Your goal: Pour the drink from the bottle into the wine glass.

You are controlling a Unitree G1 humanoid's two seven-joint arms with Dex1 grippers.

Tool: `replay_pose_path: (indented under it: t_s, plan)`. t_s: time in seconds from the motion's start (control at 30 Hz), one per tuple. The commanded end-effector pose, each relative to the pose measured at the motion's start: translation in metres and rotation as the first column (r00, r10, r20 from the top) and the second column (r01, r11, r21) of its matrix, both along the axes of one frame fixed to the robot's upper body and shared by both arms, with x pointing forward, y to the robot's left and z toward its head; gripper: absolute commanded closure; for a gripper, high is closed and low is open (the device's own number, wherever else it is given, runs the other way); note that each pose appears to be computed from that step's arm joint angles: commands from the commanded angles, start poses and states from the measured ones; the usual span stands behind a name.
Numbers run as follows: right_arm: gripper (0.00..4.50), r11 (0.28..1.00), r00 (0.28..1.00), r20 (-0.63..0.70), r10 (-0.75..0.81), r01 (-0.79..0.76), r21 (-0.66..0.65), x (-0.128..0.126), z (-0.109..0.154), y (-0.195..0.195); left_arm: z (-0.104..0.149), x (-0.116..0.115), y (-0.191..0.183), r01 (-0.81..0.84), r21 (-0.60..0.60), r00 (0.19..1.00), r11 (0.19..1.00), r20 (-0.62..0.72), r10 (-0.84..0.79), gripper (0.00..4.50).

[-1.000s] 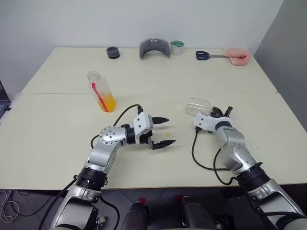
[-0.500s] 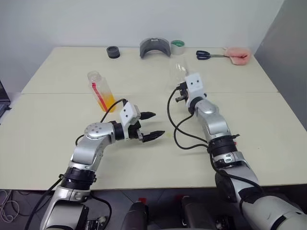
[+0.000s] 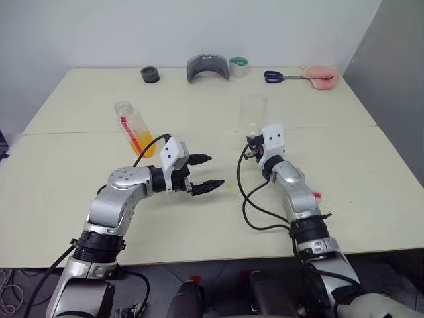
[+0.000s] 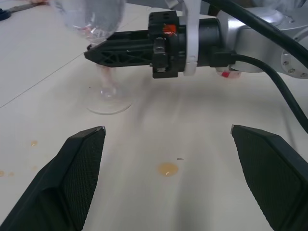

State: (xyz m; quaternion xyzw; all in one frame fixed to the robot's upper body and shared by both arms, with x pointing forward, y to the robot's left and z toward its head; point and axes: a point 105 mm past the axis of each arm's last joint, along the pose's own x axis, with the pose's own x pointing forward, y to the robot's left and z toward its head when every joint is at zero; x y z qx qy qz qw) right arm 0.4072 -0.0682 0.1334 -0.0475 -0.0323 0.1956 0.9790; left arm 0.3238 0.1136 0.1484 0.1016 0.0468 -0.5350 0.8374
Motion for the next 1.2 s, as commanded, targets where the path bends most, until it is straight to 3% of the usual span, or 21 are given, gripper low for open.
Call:
replay_pose_path:
  t_s: [0.03, 0.2, 0.37, 0.7, 1.2]
  plan:
    - [4.23, 1.0, 0.994, -0.104, 0.014, -0.015, -0.009, -0.006, -0.026, 0.005, 0.018, 0.0, 0.001, 0.005, -0.004, 0.998, 1.0, 0.058, -0.004, 0.0]
    - [4.23, 0.995, 0.997, 0.008, 0.074, -0.074, 0.069, -0.001, 0.007, 0.023, 0.02, 0.005, 0.012, -0.082, -0.002, 0.993, 0.997, 0.08, 0.082, 0.0]
    - [4.23, 0.97, 0.973, 0.07, 0.222, -0.228, 0.085, -0.004, 0.025, 0.056, 0.023, 0.01, 0.034, -0.22, 0.001, 0.968, 0.975, 0.123, 0.218, 0.0]
    - [4.23, 0.936, 0.935, 0.051, 0.352, -0.353, 0.007, -0.001, 0.014, 0.093, 0.04, 0.006, 0.06, -0.343, -0.042, 0.924, 0.938, 0.167, 0.345, 0.0]
    - [4.23, 0.928, 0.928, 0.02, 0.372, -0.372, 0.022, 0.0, 0.003, 0.096, 0.059, 0.0, 0.061, -0.355, -0.083, 0.908, 0.931, 0.207, 0.365, 0.0]
